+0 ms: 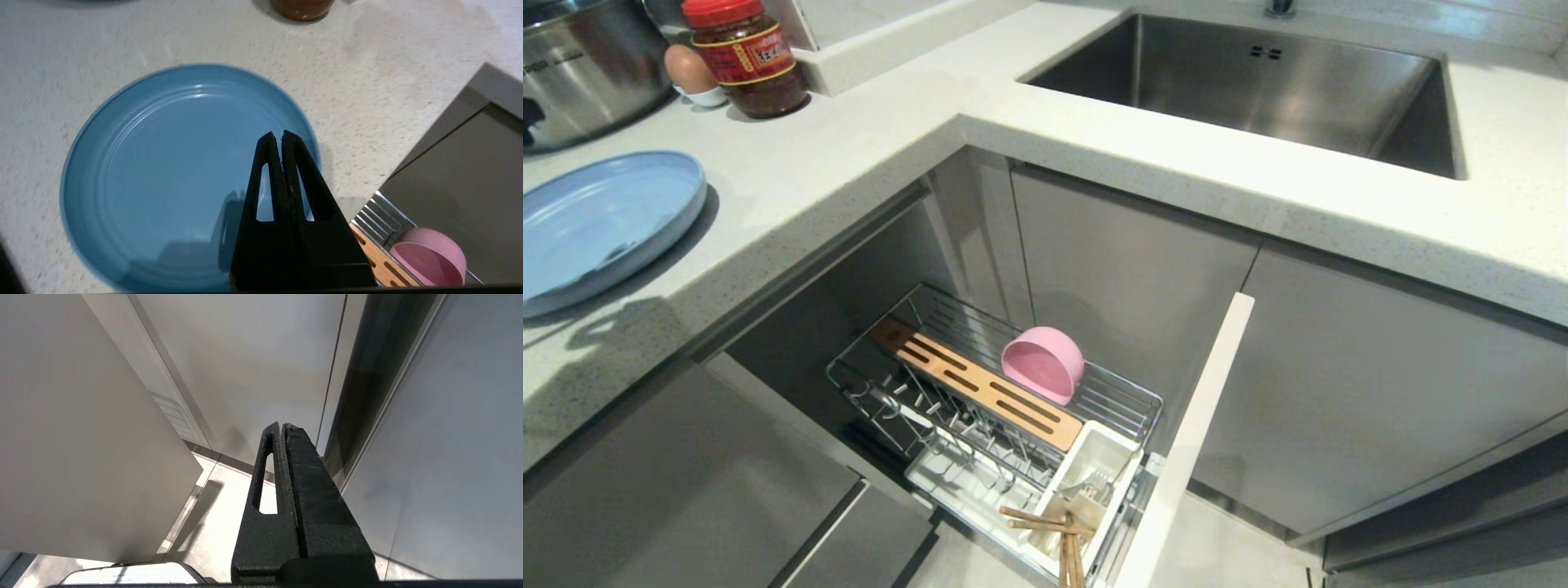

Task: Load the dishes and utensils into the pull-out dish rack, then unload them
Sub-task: Pick up the plate and place it in the cupboard

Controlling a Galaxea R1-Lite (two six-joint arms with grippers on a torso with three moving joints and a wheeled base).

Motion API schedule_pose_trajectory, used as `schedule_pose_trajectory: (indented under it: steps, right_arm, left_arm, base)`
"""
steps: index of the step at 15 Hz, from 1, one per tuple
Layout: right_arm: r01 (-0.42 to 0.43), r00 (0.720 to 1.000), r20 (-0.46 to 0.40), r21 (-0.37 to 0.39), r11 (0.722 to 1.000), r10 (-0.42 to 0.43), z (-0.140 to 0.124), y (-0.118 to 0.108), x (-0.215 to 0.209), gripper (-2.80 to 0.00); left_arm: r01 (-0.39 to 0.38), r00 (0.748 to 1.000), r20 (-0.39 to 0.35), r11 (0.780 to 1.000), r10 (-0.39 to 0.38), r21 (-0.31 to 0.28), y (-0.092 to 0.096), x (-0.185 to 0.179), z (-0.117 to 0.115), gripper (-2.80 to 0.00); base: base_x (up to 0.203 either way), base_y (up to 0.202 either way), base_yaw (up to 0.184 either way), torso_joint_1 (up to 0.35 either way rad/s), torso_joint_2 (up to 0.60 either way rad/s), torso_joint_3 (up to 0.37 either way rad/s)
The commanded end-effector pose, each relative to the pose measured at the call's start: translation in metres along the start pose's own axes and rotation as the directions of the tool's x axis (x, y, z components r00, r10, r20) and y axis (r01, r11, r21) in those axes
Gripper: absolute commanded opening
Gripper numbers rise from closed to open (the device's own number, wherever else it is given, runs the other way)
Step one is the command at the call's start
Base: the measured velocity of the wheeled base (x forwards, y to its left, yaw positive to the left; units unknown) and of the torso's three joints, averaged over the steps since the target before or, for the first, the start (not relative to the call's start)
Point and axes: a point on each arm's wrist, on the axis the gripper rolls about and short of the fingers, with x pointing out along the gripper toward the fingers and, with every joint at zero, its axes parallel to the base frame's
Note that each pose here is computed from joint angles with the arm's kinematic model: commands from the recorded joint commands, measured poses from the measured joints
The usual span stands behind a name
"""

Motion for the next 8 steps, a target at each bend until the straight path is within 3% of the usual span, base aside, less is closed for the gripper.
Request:
schedule_pose_trajectory:
  steps: [1, 8]
  right_arm:
    - [0.000, 1.000, 0.005, 0.001, 1.000, 0.000, 0.000, 0.000, 0.000, -2.80]
    - [0.000, 1.000, 0.005, 0.001, 1.000, 0.000, 0.000, 0.000, 0.000, -2.80]
  left_arm:
    - [-0.039, 0.999, -0.035, 0.999, 0.039, -0.013, -0.005, 0.010, 0.001, -2.80]
    - [-0.098, 0.986, -0.130, 0.994, 0.103, 0.045, -0.025, 0.048, -0.023, -2.80]
  base:
    - [0.000, 0.000, 0.000, 0.000, 0.00, 0.000]
    - [0.000, 0.000, 0.000, 0.000, 0.00, 0.000]
